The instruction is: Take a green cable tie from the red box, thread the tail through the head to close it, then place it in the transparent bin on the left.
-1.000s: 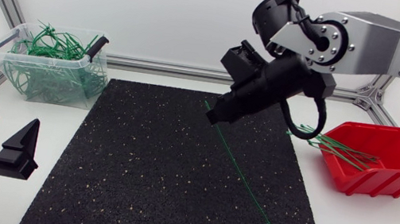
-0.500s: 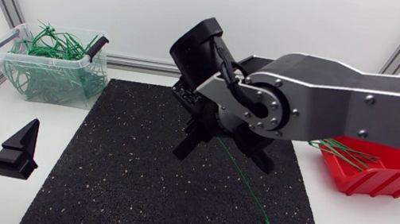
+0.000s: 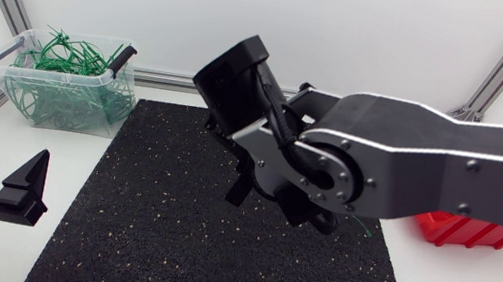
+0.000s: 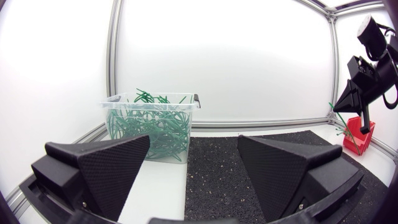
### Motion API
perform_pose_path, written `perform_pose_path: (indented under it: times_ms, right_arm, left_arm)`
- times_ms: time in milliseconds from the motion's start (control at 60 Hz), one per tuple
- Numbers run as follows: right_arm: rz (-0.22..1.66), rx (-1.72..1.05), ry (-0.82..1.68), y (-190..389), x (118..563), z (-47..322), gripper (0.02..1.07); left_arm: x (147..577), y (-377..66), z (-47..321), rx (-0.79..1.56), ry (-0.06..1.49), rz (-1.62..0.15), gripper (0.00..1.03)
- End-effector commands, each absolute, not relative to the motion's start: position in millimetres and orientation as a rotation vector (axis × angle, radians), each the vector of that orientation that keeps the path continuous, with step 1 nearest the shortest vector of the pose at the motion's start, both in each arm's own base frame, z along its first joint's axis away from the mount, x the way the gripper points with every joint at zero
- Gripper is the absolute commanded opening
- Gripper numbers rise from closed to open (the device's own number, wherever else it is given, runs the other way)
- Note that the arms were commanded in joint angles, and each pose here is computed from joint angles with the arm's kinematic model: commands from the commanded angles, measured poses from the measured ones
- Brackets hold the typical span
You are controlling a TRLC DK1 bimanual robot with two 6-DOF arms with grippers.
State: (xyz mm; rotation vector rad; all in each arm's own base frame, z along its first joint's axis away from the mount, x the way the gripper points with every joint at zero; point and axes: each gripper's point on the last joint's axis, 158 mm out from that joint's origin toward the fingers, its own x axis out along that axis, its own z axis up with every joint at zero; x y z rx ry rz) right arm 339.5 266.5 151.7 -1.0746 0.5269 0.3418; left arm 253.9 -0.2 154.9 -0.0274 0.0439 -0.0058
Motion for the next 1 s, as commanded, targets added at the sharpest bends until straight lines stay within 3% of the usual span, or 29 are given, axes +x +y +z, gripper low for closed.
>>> perform_pose_path:
  times_ms: [0, 183, 350, 483, 567, 700, 833, 983]
  right_arm:
    - [0.364, -1.146, 0.551, 267.2, 331.2, 119.3, 0.08]
    - [0.399, -1.166, 0.559, 288.7, 322.4, 70.5, 0.08]
    - [0.425, -1.146, 0.571, 314.9, 314.4, 54.6, 0.08]
    - [0.482, -1.127, 0.603, 335.5, 299.0, 43.1, 0.24]
    - [0.549, -1.090, 0.658, 346.8, 286.5, 35.2, 0.27]
    - [0.630, -1.032, 0.706, 357.7, 274.4, 35.1, 0.50]
    - [0.711, -0.965, 0.740, 361.3, 264.9, 42.0, 0.60]
    - [0.796, -0.885, 0.831, 336.2, 264.2, 51.1, 0.82]
  left_arm:
    - [254.3, 1.4, 127.2, -0.034, 0.117, 0.003, 0.99]
    - [254.3, 1.4, 127.2, -0.034, 0.117, 0.003, 0.99]
    - [254.3, 1.4, 126.8, -0.034, 0.118, 0.003, 0.99]
    - [254.3, 1.4, 126.8, -0.034, 0.118, 0.003, 0.99]
    - [254.3, 1.4, 126.8, -0.034, 0.118, 0.003, 0.99]
    - [254.4, 1.7, 126.4, -0.034, 0.120, 0.005, 0.99]
    - [254.4, 1.7, 126.4, -0.033, 0.120, 0.005, 0.99]
    - [254.3, 1.7, 127.2, -0.033, 0.118, 0.005, 0.99]
